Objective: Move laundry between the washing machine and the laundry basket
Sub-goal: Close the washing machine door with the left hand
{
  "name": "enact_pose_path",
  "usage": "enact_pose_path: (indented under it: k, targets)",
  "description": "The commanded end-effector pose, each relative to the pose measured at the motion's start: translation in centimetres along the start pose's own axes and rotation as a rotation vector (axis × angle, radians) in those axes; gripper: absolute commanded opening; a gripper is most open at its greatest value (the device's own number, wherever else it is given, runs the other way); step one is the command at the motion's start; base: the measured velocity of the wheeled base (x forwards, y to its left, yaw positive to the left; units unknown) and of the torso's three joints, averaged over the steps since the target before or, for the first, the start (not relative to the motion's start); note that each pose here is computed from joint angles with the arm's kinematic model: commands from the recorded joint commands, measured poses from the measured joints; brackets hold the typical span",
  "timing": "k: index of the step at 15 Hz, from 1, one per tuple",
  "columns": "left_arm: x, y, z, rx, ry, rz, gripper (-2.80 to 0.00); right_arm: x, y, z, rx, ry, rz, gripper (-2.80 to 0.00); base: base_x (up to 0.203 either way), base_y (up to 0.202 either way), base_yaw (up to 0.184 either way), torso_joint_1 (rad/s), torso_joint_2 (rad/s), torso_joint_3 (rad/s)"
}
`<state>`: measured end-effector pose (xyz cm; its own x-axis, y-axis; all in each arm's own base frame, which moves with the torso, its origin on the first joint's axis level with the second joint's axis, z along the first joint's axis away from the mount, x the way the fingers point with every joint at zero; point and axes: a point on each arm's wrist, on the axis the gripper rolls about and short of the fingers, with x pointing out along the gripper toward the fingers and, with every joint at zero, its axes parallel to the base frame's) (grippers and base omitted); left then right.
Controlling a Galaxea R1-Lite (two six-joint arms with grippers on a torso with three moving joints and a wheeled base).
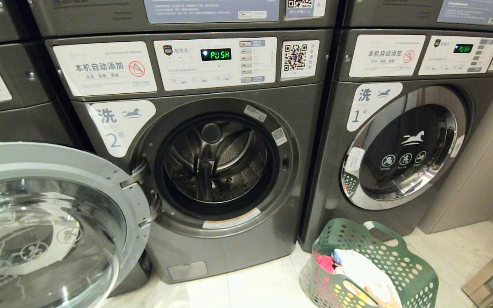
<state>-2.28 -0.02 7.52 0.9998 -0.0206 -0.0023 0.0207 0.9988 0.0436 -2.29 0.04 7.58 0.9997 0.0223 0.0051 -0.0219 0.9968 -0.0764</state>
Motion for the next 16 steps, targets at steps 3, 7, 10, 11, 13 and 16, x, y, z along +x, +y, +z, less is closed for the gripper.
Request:
enact_pose_path:
  k: [3, 7, 10, 11, 13, 16]
  targets:
    - [0.01, 0.0, -0.04, 0.001, 0.002, -0.001, -2.8, 0.02, 0.0, -0.03, 0.001, 0.002, 0.001, -2.8, 0.0, -0.002, 0.022, 0.001, 0.0, 0.001]
    - [0.01, 0.0, -0.04, 0.002, 0.002, -0.001, -2.8, 0.02, 0.0, -0.03, 0.002, 0.002, 0.001, -2.8, 0.002, -0.006, 0.16, 0.0, 0.0, 0.006]
    - [0.01, 0.0, -0.03, 0.001, 0.001, -0.001, -2.8, 0.02, 0.0, -0.03, 0.003, 0.002, 0.001, -2.8, -0.002, -0.002, 0.071, 0.001, 0.0, 0.003]
    - [0.01, 0.0, -0.03, 0.004, 0.001, -0.002, -2.8, 0.02, 0.0, -0.03, 0.003, 0.002, 0.001, -2.8, 0.0, 0.0, 0.0, 0.0, 0.0, 0.0]
    - [0.01, 0.0, -0.04, 0.001, 0.002, -0.001, -2.8, 0.02, 0.01, -0.03, -0.001, 0.002, 0.002, -2.8, 0.0, 0.0, 0.0, 0.0, 0.0, 0.0]
    - [0.01, 0.0, 0.0, 0.048, 0.001, 0.0, -2.8, 0.02, 0.01, -0.03, -0.003, 0.002, 0.005, -2.8, 0.0, 0.0, 0.0, 0.0, 0.0, 0.0]
